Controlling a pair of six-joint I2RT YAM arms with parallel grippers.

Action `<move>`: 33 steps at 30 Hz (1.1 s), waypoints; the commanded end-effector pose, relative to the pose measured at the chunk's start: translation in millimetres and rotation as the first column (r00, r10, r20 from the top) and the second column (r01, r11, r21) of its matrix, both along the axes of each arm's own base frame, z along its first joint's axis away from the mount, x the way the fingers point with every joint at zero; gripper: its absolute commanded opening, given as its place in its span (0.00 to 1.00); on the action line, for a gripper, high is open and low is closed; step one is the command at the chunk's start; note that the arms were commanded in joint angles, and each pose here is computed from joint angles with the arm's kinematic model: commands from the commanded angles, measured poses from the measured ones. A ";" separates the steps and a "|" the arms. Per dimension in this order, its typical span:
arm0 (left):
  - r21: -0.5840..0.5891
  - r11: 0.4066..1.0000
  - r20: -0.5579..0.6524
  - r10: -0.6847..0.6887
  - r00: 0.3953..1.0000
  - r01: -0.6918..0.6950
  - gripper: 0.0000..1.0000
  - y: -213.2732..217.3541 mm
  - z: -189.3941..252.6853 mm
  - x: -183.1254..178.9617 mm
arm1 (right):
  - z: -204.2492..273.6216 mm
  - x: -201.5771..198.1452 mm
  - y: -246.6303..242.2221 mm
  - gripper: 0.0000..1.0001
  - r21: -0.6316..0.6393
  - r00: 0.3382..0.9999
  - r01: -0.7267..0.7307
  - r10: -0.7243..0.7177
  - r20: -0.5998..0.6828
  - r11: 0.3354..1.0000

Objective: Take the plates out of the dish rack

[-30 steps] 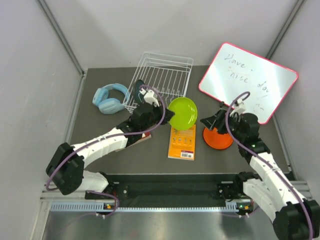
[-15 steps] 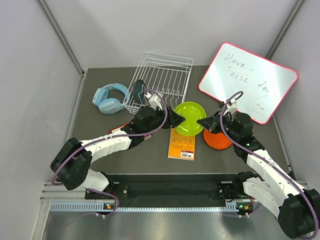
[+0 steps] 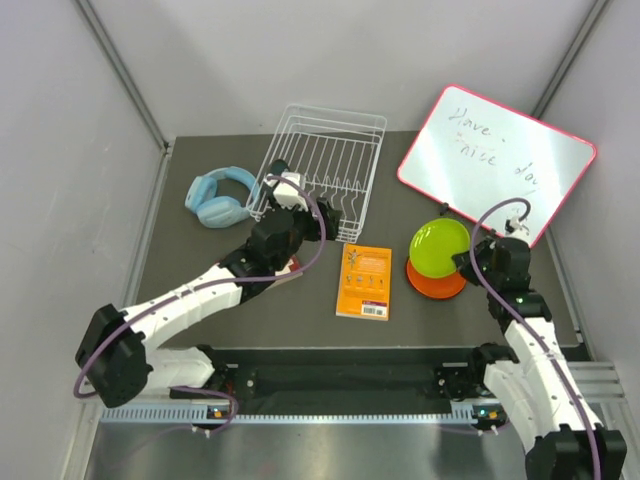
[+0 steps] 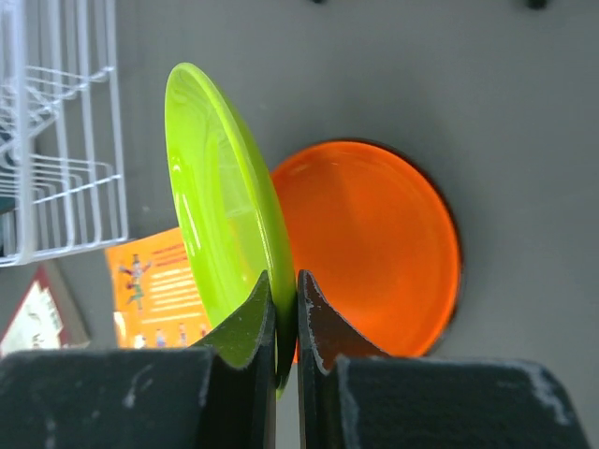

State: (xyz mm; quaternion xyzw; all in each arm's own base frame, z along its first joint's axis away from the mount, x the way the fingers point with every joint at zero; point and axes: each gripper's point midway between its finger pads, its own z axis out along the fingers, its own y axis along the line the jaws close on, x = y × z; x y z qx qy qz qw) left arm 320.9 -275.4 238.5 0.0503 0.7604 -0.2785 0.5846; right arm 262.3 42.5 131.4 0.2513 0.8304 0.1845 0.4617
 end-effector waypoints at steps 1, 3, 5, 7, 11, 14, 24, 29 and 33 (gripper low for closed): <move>0.135 0.971 0.123 0.184 0.975 -0.200 0.90 43.6 23.5 17.6 | -18.2 -6.5 -19.1 0.00 -0.039 0.996 0.049 -0.051 -0.070 0.998; 0.146 0.966 0.124 0.196 0.973 -0.214 0.90 46.5 21.2 18.5 | -25.2 -8.7 -22.2 0.00 -0.045 0.993 0.057 -0.061 -0.097 0.997; 0.156 0.961 0.120 0.210 0.970 -0.227 0.90 48.5 16.6 19.9 | -31.8 -10.3 -23.6 0.00 -0.052 0.991 0.056 -0.062 -0.121 0.997; 0.164 0.956 0.118 0.227 0.967 -0.244 0.90 51.1 13.7 21.4 | -37.1 -11.4 -24.7 0.00 -0.055 0.988 0.057 -0.064 -0.139 0.997; 0.189 0.944 0.125 0.249 0.960 -0.269 0.90 52.6 9.5 27.2 | -46.6 -11.0 -19.8 0.02 -0.042 0.987 0.027 -0.033 -0.158 0.999; 0.210 0.931 0.119 0.280 0.953 -0.300 0.91 55.4 3.1 32.6 | -49.4 -10.4 -18.4 0.11 -0.041 0.985 0.015 -0.022 -0.170 0.999; 0.231 0.912 0.112 0.321 0.940 -0.339 0.98 58.4 -4.8 46.2 | -36.7 -14.4 -30.8 0.80 -0.132 0.978 0.006 -0.033 -0.205 0.991; 0.258 0.881 0.103 0.382 0.918 -0.395 0.99 76.3 -10.2 68.2 | -9.6 -11.5 -36.2 0.84 -0.164 0.986 0.020 -0.047 -0.161 0.986; 0.223 0.872 0.070 0.432 0.899 -0.436 0.99 101.9 -17.7 96.2 | 4.8 -8.4 -33.9 0.84 -0.151 0.993 0.025 -0.043 -0.114 0.988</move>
